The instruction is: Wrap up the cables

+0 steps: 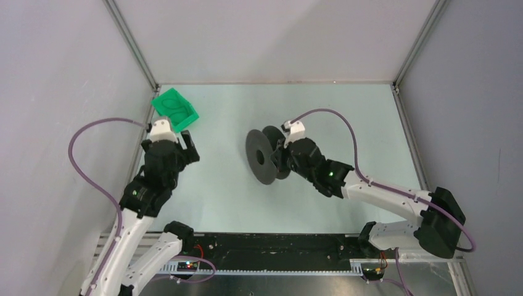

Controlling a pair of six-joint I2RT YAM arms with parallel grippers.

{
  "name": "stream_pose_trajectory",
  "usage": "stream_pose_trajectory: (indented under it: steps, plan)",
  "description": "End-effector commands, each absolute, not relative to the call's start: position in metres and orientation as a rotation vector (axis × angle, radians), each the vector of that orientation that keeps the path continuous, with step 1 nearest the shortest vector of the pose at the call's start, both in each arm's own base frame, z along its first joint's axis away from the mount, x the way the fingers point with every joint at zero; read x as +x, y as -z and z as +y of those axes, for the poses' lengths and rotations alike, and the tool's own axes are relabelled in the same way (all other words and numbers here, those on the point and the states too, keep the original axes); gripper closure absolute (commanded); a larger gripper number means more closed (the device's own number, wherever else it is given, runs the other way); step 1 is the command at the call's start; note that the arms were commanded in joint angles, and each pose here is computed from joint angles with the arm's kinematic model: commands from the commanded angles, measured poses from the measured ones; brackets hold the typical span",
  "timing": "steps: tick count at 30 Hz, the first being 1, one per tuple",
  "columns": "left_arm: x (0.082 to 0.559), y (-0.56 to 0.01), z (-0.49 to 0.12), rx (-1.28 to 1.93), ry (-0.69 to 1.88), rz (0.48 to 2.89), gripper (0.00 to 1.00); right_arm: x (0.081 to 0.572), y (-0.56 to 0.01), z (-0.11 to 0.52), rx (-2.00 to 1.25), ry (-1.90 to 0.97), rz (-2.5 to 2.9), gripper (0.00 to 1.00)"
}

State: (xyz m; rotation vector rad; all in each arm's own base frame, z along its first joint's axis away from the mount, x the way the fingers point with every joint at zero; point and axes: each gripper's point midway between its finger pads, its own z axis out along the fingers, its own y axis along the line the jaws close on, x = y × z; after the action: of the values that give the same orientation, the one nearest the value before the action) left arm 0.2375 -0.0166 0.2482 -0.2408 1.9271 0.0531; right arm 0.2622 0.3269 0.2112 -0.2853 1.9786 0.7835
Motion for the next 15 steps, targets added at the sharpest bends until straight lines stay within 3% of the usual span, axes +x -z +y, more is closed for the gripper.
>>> stream_pose_trajectory:
  steps: [1, 6, 9, 15]
  plan:
    - [0.269, -0.281, -0.012, -0.367, -0.039, 1.894, 0.13, 0.262, -0.209, 0.273, -0.368, -0.299, 1.949, 1.0]
    - [0.313, -0.297, -0.017, -0.44, 0.213, 1.901, 0.15, 0.252, -0.202, 0.269, -0.444, -0.165, 1.936, 1.0]
    - [0.346, -0.287, -0.006, -0.505, 0.212, 1.93, 0.18, 0.248, -0.194, 0.273, -0.471, -0.136, 1.949, 1.0]
    - [0.413, -0.269, 0.041, -0.715, 0.178, 1.917, 0.26, 0.239, -0.181, 0.278, -0.484, -0.164, 1.997, 0.88]
